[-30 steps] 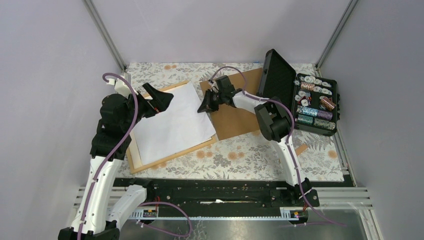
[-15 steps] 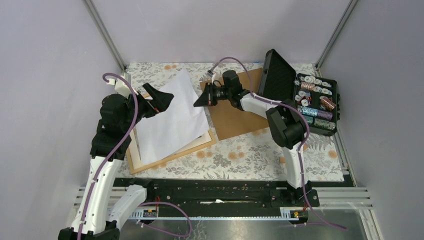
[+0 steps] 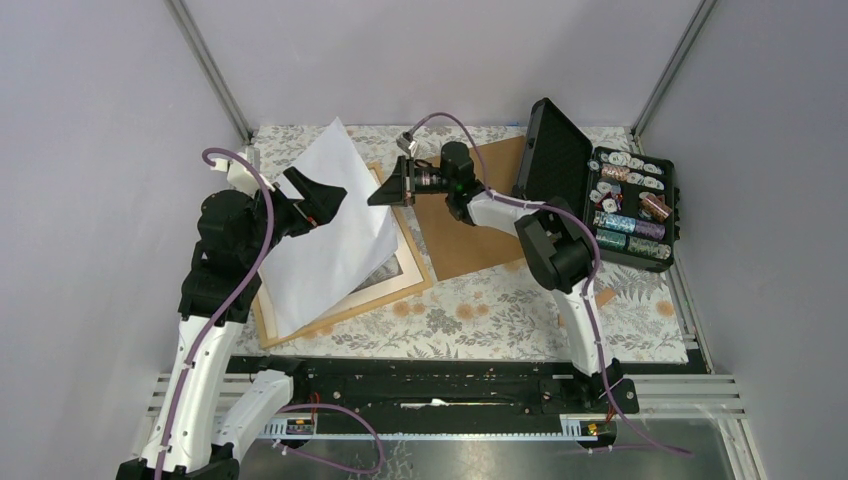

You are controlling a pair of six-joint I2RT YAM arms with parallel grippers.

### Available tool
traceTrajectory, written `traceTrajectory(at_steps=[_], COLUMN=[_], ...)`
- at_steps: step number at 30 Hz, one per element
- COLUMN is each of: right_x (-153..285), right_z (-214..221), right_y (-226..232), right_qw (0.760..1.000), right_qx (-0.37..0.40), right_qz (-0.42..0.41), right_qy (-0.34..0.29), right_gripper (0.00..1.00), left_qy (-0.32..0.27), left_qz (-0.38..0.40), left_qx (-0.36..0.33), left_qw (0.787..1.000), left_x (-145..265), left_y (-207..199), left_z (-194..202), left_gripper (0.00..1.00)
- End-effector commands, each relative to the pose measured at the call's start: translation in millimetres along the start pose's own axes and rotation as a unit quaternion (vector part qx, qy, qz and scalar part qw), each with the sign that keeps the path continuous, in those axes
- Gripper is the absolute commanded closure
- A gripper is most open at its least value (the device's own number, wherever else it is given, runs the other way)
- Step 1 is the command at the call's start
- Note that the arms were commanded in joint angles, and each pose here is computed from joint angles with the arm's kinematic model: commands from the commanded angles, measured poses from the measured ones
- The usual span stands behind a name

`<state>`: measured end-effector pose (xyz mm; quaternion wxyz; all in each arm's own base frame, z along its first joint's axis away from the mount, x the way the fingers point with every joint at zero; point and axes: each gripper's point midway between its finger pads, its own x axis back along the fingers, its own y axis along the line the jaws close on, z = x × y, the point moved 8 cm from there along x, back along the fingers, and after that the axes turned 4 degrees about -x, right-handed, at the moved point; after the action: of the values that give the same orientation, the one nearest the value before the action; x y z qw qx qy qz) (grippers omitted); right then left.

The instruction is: Put the photo into the frame

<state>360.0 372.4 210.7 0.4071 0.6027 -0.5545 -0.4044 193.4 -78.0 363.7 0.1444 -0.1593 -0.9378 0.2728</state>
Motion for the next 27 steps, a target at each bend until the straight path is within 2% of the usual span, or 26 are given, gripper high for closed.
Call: traceTrajectory(at_steps=[1, 8, 27], right_x=[-11.8, -17.2, -33.0], right_z=[-2.7, -8.4, -12.3], right_y=[2.7, -3.5, -48.2], right_qw=[0.998, 0.996, 0.997], right_qx=[-0.062, -0.083, -0.073], right_qz=[-0.027, -0.019, 0.033], right_qy=[0.008, -0.003, -0.014], right_gripper=[1.0, 1.0, 1.0], left_qy=[-0.032, -0.033, -0.037], left_qz=[0.024, 0.028, 0.032], left_qx=[-0.004, -0.001, -0.004], left_qw=[0.999, 0.999, 0.999], left_x=[7.3, 6.1, 8.6], left_y=[-12.7, -13.5, -15.6], left_z=[-15.9, -16.3, -18.2], left_gripper=[0.01, 0.01, 0.01])
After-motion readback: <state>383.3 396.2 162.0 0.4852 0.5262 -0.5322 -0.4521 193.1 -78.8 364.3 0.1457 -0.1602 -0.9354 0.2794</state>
